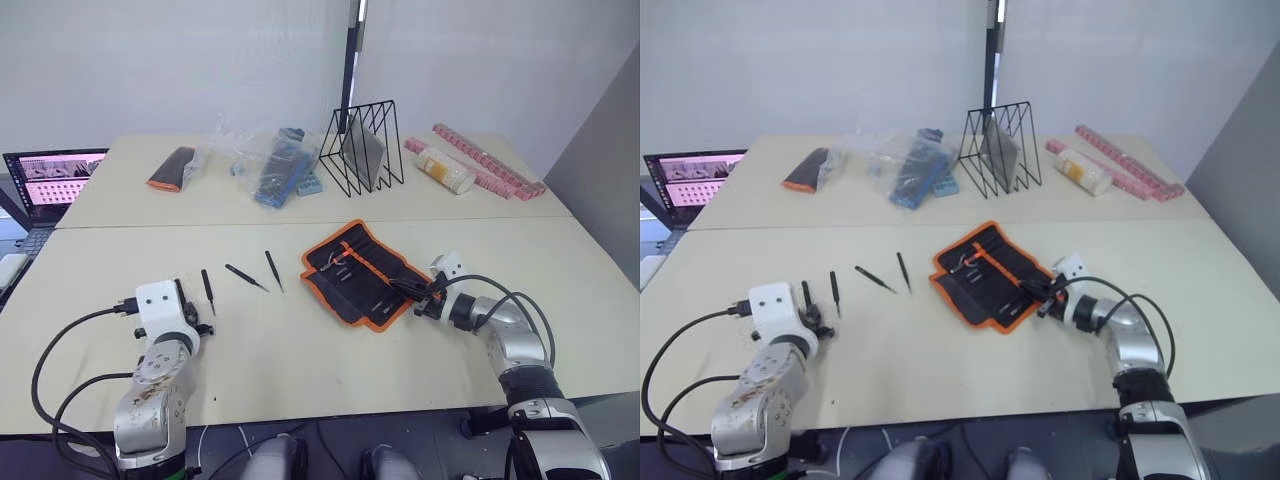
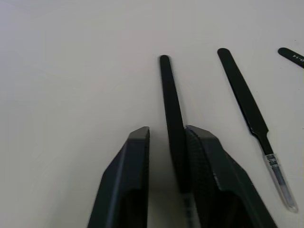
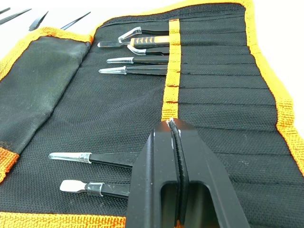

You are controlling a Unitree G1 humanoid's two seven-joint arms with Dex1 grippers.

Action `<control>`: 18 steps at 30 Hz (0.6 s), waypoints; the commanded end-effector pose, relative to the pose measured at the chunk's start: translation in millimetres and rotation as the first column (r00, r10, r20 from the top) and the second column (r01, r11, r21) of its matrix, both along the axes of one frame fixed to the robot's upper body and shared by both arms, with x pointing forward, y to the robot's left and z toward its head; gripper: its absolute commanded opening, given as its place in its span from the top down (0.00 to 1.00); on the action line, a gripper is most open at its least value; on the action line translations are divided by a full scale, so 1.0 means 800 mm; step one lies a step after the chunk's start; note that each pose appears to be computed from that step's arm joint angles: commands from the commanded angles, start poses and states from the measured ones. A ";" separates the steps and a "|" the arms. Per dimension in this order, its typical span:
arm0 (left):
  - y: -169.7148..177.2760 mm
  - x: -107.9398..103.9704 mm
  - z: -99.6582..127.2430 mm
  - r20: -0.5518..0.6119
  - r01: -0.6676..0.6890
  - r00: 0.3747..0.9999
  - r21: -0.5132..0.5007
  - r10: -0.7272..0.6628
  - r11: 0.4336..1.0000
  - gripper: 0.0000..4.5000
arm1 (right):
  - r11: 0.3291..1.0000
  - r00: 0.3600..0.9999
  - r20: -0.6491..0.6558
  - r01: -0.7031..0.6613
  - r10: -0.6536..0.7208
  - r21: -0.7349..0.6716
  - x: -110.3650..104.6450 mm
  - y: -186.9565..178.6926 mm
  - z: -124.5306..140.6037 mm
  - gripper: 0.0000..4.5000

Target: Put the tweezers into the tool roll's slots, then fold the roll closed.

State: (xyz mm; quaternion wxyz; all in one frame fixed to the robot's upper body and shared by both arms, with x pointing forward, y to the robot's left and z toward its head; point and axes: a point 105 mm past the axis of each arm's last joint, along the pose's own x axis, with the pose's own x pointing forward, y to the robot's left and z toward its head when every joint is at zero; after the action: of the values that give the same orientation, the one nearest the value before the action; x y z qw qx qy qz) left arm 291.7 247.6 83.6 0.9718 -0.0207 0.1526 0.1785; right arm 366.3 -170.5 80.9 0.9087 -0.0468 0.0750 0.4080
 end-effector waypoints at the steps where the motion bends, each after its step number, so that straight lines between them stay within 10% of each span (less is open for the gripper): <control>1: 0.005 -0.006 -0.014 -0.039 -0.015 0.999 -0.012 0.014 1.000 1.00 | 1.000 0.999 -0.045 -0.007 0.006 -0.028 -0.006 -0.002 -0.017 1.00; 10: -0.006 0.021 0.083 0.249 0.219 0.940 0.086 -0.234 0.972 1.00 | 0.999 0.999 -0.045 -0.007 0.005 -0.031 -0.006 -0.001 -0.019 1.00; 18: -0.096 0.038 0.163 0.314 0.688 0.632 0.192 -0.708 0.699 1.00 | 1.000 0.999 -0.038 0.007 -0.008 -0.025 -0.007 -0.001 -0.022 1.00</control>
State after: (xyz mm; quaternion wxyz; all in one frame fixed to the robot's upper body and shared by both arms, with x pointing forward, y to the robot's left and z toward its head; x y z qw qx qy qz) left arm 325.4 188.0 202.2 0.9867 0.0261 -0.0278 -0.1581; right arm 366.1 -169.9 81.0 0.9092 -0.0508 0.0676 0.4078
